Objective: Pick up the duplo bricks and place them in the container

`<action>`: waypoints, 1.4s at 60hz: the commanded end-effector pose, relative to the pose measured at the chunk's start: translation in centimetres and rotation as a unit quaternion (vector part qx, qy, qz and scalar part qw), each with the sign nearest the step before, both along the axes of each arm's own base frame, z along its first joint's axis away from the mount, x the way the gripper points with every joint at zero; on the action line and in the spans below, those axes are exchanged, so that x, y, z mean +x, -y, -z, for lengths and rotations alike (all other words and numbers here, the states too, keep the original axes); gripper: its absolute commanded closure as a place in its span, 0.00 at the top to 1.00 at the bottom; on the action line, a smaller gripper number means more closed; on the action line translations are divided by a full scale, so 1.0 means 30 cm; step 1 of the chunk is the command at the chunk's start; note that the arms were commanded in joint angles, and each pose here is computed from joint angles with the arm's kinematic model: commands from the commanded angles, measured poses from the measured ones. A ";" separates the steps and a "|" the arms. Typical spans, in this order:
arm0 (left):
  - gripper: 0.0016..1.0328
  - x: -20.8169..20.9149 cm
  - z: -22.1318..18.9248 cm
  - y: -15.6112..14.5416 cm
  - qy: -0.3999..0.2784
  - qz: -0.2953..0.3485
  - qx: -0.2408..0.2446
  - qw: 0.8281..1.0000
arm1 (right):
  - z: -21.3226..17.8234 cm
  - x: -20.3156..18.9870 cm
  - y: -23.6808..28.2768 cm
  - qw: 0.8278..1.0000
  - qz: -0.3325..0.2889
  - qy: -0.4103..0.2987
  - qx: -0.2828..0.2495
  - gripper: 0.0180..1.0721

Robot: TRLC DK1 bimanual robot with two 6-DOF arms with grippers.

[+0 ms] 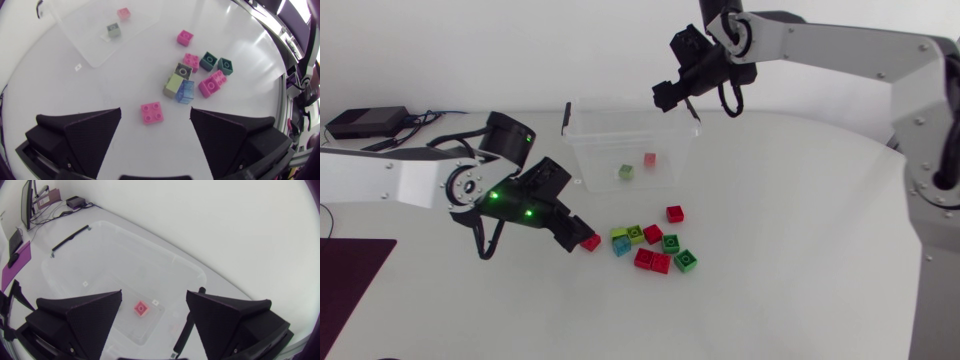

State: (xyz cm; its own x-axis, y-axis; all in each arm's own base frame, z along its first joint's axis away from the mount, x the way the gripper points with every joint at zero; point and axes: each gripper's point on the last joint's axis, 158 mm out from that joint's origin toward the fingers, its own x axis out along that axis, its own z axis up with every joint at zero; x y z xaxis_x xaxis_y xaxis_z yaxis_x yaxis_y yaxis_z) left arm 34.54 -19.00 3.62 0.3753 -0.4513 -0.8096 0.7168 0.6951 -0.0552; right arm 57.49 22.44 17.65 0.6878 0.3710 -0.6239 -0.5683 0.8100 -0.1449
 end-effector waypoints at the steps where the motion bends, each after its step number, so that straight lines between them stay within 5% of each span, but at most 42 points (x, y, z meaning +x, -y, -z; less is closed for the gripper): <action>1: 0.90 -0.012 0.078 0.010 -0.025 0.011 0.023 0.999 | -0.144 -0.083 0.022 1.000 0.005 0.025 0.017 0.95; 18: 0.80 0.016 0.167 0.032 -0.040 0.013 0.058 0.997 | -0.170 -0.383 0.068 1.000 -0.015 0.021 0.014 0.95; 36: 0.73 0.044 0.249 0.022 -0.032 0.005 0.092 0.995 | 0.095 -0.670 0.155 0.999 -0.027 -0.041 -0.014 0.95; 42: 0.50 0.054 0.265 0.027 -0.034 0.005 0.092 0.995 | 0.170 -0.734 0.174 0.997 -0.031 -0.064 -0.016 0.95; 45: 0.28 0.063 0.271 0.028 -0.035 0.003 0.092 0.995 | 0.209 -0.764 0.185 0.996 -0.032 -0.078 -0.019 0.95; 51: 0.25 0.058 0.279 0.030 -0.037 0.005 0.094 0.995 | 0.283 -0.817 0.199 0.994 -0.034 -0.103 -0.028 0.95; 66: 0.24 0.068 0.144 0.051 0.008 0.009 0.075 0.997 | 0.416 -0.908 0.173 0.985 -0.053 -0.155 -0.047 0.95; 84: 0.24 0.149 -0.227 0.045 0.113 -0.021 0.019 0.993 | 0.587 -0.919 0.156 0.974 -0.049 -0.207 -0.078 0.92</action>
